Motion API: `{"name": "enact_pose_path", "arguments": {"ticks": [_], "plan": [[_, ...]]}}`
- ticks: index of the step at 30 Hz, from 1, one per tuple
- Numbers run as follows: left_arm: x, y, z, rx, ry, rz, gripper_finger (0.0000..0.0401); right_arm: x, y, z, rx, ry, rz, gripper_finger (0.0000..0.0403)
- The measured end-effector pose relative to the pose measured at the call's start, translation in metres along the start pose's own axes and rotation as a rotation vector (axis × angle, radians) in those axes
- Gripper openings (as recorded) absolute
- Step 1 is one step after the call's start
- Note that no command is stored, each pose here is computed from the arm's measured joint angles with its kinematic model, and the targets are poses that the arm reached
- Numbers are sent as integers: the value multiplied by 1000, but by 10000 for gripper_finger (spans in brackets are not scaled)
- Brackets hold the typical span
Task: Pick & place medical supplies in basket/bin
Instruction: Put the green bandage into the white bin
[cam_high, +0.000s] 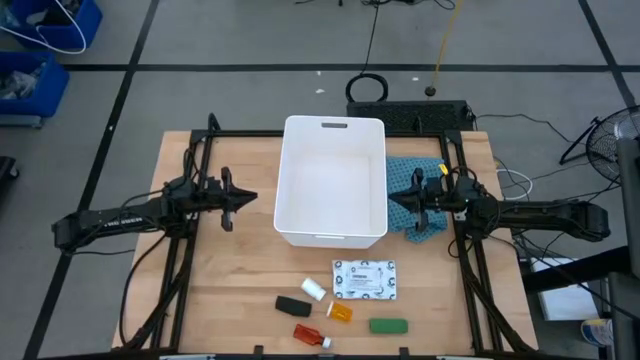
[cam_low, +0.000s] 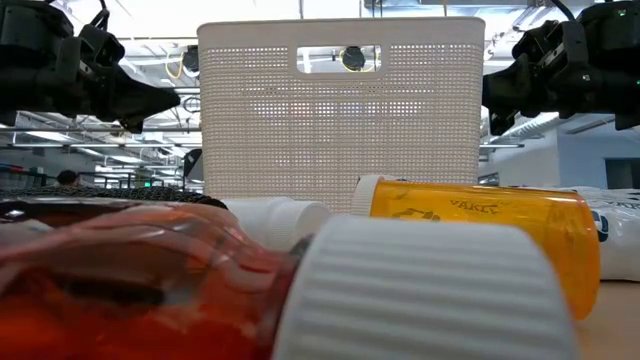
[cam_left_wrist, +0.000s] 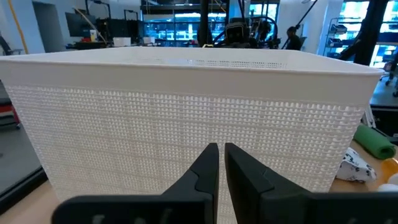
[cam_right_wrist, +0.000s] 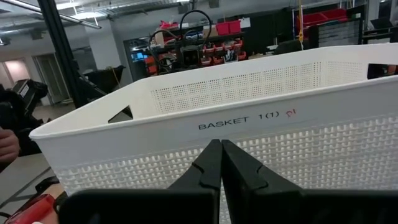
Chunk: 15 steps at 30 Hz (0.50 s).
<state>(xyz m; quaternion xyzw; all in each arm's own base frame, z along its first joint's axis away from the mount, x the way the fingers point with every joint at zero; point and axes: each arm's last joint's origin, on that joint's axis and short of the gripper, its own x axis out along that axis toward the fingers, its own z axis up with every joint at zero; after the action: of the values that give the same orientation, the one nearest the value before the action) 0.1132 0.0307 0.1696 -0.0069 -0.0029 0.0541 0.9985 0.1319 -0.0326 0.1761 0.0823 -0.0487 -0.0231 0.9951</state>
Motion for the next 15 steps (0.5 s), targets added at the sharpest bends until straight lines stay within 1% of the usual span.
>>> {"name": "enact_pose_path", "arguments": {"ticks": [3, 7, 12, 15], "plan": [[0, 0, 0, -6, 2, 0, 33, 0, 0, 0, 0, 0, 0, 0], [0, 0, 0, 46, -4, 0, 33, 0, 0, 0, 0, 0, 0, 0], [0, 0, 0, 52, -3, 0, 33, 0, 0, 0, 0, 0, -1, 0], [0, 0, 0, 88, -3, 0, 33, 0, 0, 0, 6, 0, -1, 0]]}}
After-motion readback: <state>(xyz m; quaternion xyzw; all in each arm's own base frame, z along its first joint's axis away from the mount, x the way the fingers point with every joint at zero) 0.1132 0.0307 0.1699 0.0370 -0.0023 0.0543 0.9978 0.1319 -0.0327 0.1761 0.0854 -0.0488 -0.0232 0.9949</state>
